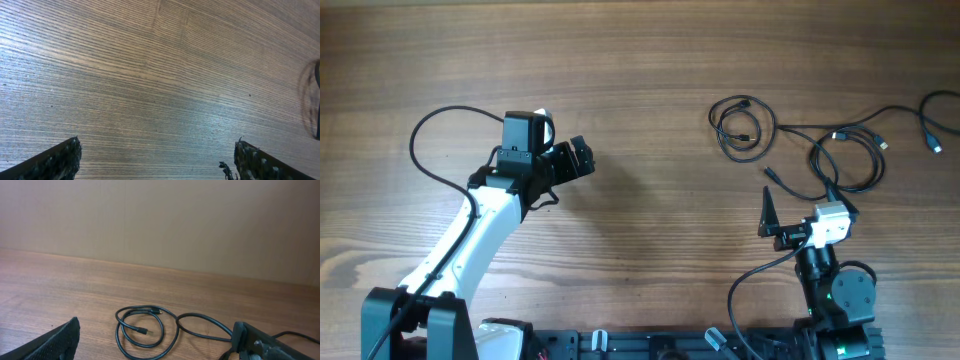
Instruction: Untangle cables
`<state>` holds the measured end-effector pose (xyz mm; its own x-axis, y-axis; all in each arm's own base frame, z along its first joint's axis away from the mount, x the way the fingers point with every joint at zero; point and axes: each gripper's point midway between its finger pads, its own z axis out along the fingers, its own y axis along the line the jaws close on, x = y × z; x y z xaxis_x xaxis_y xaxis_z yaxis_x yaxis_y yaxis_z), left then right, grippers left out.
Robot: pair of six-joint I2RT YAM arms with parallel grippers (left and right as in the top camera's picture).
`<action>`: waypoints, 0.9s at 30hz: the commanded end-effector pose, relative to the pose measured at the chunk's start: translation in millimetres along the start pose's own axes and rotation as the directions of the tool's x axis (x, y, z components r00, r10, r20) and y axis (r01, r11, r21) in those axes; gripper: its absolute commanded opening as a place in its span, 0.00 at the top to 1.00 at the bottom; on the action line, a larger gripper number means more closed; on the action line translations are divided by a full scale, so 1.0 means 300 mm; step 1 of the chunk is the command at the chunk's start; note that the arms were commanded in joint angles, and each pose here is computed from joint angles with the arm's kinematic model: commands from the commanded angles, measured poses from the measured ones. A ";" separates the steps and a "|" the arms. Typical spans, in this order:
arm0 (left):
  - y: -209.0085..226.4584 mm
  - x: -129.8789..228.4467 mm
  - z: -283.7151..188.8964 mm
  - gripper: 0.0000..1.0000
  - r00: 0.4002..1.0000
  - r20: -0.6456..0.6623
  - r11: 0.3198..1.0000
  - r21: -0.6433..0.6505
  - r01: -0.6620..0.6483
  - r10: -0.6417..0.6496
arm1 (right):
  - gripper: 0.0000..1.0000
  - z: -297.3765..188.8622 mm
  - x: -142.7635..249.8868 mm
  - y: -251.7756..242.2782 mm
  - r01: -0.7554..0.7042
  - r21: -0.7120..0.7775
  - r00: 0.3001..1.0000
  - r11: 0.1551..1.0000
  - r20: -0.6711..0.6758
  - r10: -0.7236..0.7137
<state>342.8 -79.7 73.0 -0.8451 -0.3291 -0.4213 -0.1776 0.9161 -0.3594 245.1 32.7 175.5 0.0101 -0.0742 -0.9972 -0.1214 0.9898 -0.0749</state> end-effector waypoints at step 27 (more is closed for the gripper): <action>-0.192 -0.165 -0.577 0.00 0.874 0.485 0.960 0.226 -0.162 0.033 | 0.00 -0.002 -0.009 -0.016 -0.016 0.026 1.000 1.000 0.012 0.016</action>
<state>326.9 -77.2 214.4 -0.6049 -0.3666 -0.7069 -0.0032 0.8889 -0.4582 245.1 32.7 175.5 0.0101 -0.0742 -0.9972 -0.1214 0.9898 -0.0749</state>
